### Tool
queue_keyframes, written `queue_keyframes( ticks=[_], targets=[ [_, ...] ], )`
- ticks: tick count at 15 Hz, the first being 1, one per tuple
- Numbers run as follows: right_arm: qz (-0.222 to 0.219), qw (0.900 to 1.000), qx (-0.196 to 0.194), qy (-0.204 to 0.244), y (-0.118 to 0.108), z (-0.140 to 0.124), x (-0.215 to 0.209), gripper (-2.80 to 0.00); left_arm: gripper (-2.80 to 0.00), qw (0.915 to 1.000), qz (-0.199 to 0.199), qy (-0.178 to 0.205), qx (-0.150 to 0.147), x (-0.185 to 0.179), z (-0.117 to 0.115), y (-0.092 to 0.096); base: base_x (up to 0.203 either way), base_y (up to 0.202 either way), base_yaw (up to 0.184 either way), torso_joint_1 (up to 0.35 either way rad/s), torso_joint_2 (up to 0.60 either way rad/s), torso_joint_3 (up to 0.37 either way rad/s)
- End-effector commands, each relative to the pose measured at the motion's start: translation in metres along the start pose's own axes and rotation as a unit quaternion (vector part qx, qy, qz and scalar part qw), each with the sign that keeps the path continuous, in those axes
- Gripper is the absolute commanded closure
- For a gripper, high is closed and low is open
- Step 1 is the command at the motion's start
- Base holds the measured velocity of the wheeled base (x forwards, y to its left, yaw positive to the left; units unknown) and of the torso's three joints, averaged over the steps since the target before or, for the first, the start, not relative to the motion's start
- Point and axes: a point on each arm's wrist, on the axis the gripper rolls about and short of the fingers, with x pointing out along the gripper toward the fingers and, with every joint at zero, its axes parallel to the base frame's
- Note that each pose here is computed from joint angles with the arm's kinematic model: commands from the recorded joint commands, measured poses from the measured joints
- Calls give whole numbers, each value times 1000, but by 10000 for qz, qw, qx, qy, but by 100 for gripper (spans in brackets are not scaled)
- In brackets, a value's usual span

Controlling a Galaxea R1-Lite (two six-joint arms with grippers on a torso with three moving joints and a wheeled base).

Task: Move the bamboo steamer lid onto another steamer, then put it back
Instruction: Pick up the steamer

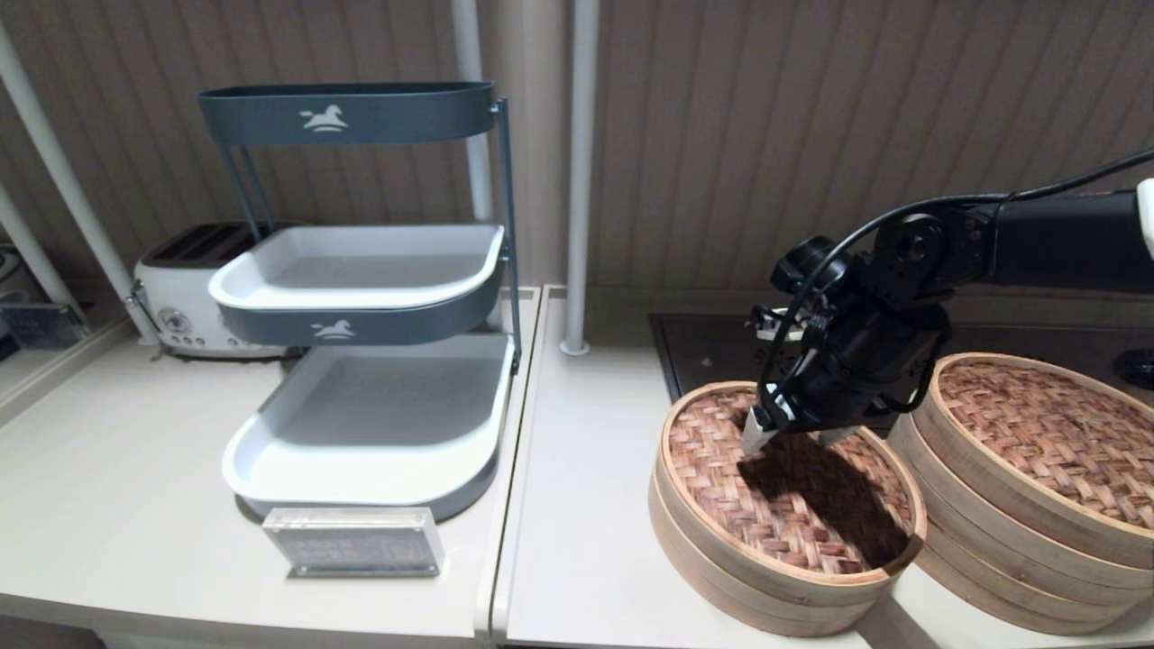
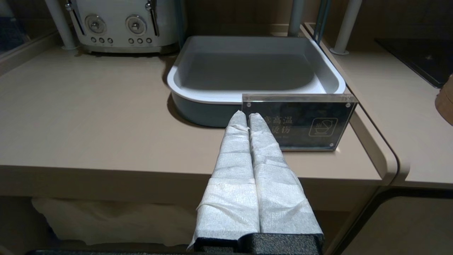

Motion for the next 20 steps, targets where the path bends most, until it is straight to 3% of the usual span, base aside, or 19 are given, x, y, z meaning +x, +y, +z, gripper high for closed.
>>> queue_keyframes(
  ticks=[1, 6, 16, 18, 20],
  targets=[
    [-7, 10000, 10, 32, 0, 0, 1, -280, 0, 9999, -1, 126, -1, 2, -8, 0, 0, 0, 0, 0, 0, 0],
    [-355, 9994, 16, 37, -2, 1, 5, -280, 0, 9999, -1, 126, -1, 2, -8, 0, 0, 0, 0, 0, 0, 0],
    [-346, 9992, -4, 207, 4, 5, 22, -280, 0, 9999, -1, 126, -1, 2, -8, 0, 0, 0, 0, 0, 0, 0],
    [-339, 9993, -30, 164, 6, 5, 20, 0, 0, 9999, -1, 126, -1, 2, -8, 0, 0, 0, 0, 0, 0, 0],
    [-326, 9994, -29, 116, 7, 7, 18, 0, 0, 9999, -1, 126, -1, 2, -8, 0, 0, 0, 0, 0, 0, 0]
  ],
)
